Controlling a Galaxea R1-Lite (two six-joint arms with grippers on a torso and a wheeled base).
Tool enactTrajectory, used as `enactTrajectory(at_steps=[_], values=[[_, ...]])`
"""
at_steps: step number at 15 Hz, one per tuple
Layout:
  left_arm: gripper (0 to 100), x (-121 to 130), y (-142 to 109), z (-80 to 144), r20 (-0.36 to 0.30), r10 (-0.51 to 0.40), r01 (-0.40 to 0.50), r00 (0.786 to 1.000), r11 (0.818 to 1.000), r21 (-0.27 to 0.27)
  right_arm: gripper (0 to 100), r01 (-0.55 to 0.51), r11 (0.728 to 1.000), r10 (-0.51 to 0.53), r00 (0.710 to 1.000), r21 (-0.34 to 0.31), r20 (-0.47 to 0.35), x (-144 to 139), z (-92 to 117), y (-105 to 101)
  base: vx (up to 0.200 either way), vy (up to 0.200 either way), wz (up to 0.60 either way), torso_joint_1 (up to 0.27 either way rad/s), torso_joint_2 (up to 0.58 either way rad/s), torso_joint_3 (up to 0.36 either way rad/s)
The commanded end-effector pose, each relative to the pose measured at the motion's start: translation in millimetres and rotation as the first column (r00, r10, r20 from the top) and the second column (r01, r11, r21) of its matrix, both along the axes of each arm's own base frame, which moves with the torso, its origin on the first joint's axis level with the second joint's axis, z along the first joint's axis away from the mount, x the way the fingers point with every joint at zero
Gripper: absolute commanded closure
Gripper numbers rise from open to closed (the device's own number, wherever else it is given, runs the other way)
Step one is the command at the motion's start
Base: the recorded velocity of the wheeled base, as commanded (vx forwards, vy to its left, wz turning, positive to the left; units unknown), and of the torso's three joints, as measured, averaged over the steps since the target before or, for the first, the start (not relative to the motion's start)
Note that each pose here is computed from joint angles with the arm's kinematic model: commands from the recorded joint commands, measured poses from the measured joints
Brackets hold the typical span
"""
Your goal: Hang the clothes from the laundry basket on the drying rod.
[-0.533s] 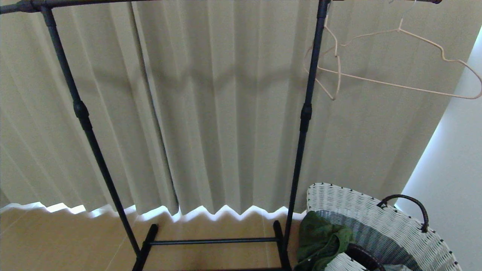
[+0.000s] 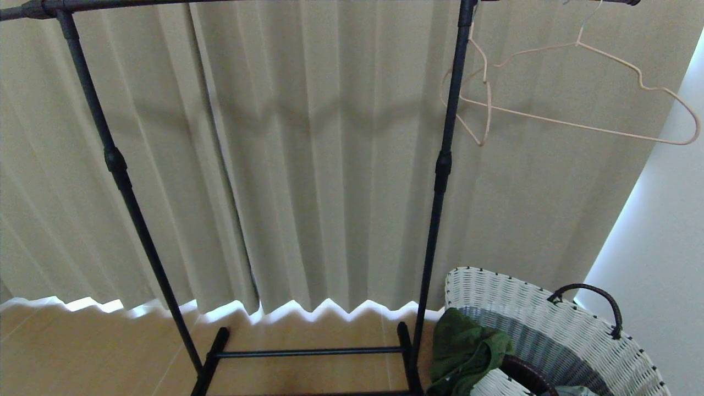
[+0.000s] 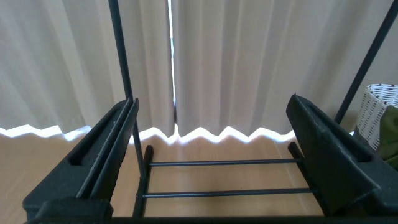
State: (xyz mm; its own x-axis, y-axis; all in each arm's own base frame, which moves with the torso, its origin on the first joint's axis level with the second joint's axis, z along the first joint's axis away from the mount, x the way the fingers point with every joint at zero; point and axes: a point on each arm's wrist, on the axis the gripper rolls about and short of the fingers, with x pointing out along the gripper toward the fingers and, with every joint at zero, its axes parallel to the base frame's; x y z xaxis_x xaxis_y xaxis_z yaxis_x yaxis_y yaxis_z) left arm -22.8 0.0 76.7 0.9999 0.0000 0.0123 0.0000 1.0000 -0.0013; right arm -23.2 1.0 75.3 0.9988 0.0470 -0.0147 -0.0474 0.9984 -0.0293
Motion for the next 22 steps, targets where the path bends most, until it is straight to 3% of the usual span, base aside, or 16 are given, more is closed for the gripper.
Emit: enactTrajectory(at_steps=[1, 3, 5, 6, 7, 8, 9, 10, 11, 13, 17, 19, 20, 22], values=[[0, 0, 0, 0, 0.000, 0.000, 0.000, 1.000, 1.000, 0.000, 0, -0.051, 0.998, 0.050, 0.998, -0.025, -0.033, 0, 8, 1, 0.000, 0.000, 0.00, 0.000, 0.00, 0.000], [0, 0, 0, 0, 0.000, 0.000, 0.000, 1.000, 1.000, 0.001, 0, -0.119, 0.991, 0.106, 0.977, -0.058, -0.185, 9, 25, 0, 0.000, 0.000, 0.00, 0.000, 0.00, 0.000], [0, 0, 0, 0, 0.000, -0.002, 0.002, 1.000, 1.000, 0.001, 0, -0.157, 0.983, 0.117, 0.934, -0.094, -0.338, 28, 36, 1, 0.000, 0.000, 0.00, 0.000, 0.00, 0.000], [0, 0, 0, 0, 0.000, 0.000, 0.000, 1.000, 1.000, 0.000, 0, -0.169, 0.975, 0.087, 0.885, -0.142, -0.457, 46, 39, 2, 0.000, 0.000, 0.00, 0.000, 0.00, 0.000], [0, 0, 0, 0, 0.000, -0.002, 0.002, 1.000, 1.000, 0.000, 0, -0.183, 0.961, 0.029, 0.814, -0.208, -0.580, 67, 40, 2, 0.000, 0.000, 0.00, 0.000, 0.00, 0.000], [0, 0, 0, 0, 0.000, 0.000, 0.000, 1.000, 1.000, 0.000, 0, -0.196, 0.952, 0.010, 0.785, -0.234, -0.619, 75, 39, 3, 0.000, 0.000, 0.00, 0.000, 0.00, 0.000], [0, 0, 0, 0, 0.000, 0.000, 0.000, 1.000, 1.000, 0.000, 0, -0.257, 0.926, -0.013, 0.713, -0.279, -0.701, 95, 38, 3, 0.000, 0.000, 0.00, 0.000, 0.00, 0.000], [0, 0, 0, 0, 0.000, 0.000, 0.000, 1.000, 1.000, -0.002, 0, -0.292, 0.912, -0.017, 0.673, -0.287, -0.739, 103, 34, 4, 0.000, 0.000, 0.00, 0.000, 0.00, 0.000], [0, 0, 0, 0, 0.000, 0.000, 0.000, 1.000, 1.000, -0.002, 0, -0.341, 0.895, -0.020, 0.614, -0.288, -0.789, 110, 28, 4, 0.000, 0.000, 0.00, 0.000, 0.00, 0.000], [0, 0, 0, 0, 0.000, 0.000, 0.000, 1.000, 1.000, -0.002, 0, -0.400, 0.870, -0.022, 0.554, -0.289, -0.832, 116, 20, 5, 0.000, 0.000, 0.00, 0.000, 0.00, 0.000], [0, 0, 0, 0, 0.000, 0.000, 0.000, 1.000, 1.000, -0.002, 0, -0.436, 0.866, -0.033, 0.440, -0.246, -0.897, 133, 7, 6, 0.000, 0.000, 0.00, 0.000, 0.00, 0.000], [0, 0, 0, 0, 0.000, 0.000, 0.000, 1.000, 1.000, -0.002, 0, -0.417, 0.860, -0.093, 0.438, -0.293, -0.894, 147, 0, 6, 0.000, 0.000, 0.00, 0.000, 0.00, 0.000], [0, 0, 0, 0, 0.000, 0.000, 0.000, 1.000, 1.000, -0.002, 0, -0.411, 0.858, -0.121, 0.422, -0.309, -0.899, 153, -4, 5, 0.000, 0.000, 0.00, 0.000, 0.00, 0.000], [0, 0, 0, 0, 0.000, 0.000, 0.000, 1.000, 1.000, -0.002, 0, -0.411, 0.856, -0.131, 0.413, -0.313, -0.901, 162, -11, 6, 0.000, 0.000, 0.00, 0.000, 0.00, 0.000]])
